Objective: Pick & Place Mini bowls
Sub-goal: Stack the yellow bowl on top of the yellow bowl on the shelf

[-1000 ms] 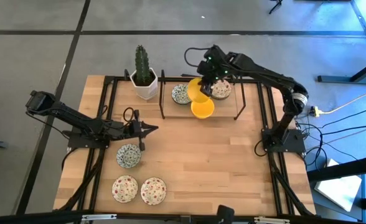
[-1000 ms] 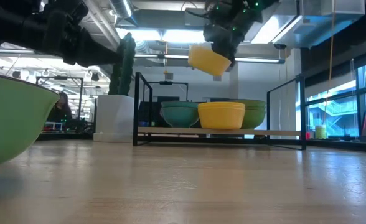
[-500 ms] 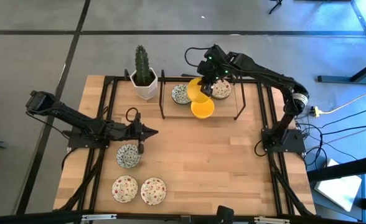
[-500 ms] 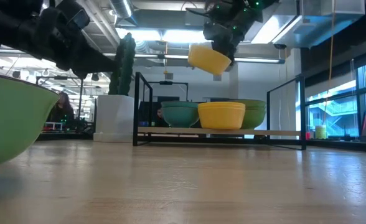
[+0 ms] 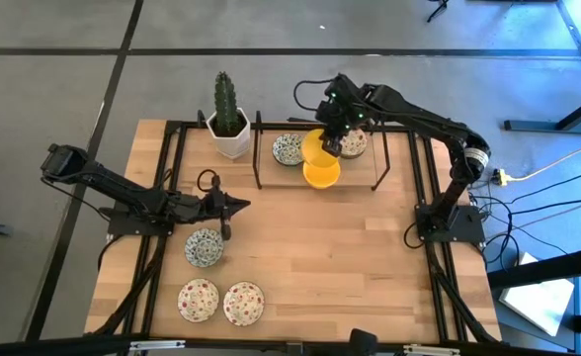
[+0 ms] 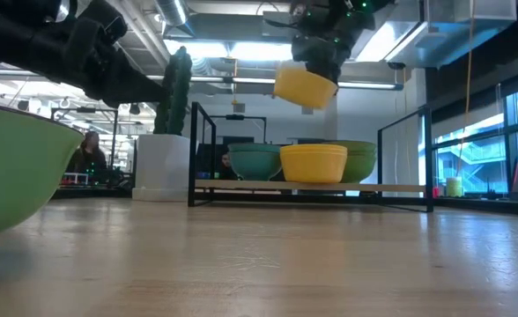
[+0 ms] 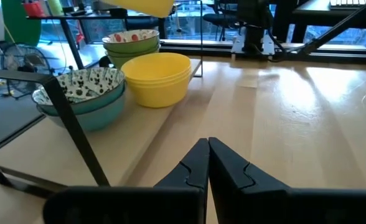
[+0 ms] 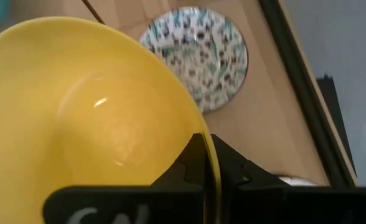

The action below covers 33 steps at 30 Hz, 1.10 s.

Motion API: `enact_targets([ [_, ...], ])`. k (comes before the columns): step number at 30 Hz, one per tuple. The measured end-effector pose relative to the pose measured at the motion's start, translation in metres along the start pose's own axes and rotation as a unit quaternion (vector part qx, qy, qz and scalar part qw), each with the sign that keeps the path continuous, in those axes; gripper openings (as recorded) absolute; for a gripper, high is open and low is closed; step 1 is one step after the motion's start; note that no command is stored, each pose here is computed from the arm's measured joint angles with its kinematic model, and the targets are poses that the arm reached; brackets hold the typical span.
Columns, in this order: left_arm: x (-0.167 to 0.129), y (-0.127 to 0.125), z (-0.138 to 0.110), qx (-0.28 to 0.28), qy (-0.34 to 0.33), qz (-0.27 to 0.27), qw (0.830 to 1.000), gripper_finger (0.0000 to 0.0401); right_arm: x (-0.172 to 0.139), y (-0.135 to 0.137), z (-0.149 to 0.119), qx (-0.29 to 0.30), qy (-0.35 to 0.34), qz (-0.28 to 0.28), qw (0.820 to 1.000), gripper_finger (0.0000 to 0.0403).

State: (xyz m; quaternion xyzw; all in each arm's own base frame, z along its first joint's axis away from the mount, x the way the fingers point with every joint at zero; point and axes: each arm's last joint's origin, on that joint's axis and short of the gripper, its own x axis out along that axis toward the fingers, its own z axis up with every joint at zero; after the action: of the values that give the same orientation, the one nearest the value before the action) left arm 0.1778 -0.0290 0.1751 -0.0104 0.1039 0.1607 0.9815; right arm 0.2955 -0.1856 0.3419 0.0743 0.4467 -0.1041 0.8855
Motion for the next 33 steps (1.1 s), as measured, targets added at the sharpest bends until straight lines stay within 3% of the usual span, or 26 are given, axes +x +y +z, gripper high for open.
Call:
enact_targets([
  [33, -0.0001, -0.0014, 0.0051, -0.041, -0.022, -0.018, 0.999, 0.0004, -0.0006, 0.0021, -0.011, -0.006, 0.06, -0.002, 0.998, 0.0007],
])
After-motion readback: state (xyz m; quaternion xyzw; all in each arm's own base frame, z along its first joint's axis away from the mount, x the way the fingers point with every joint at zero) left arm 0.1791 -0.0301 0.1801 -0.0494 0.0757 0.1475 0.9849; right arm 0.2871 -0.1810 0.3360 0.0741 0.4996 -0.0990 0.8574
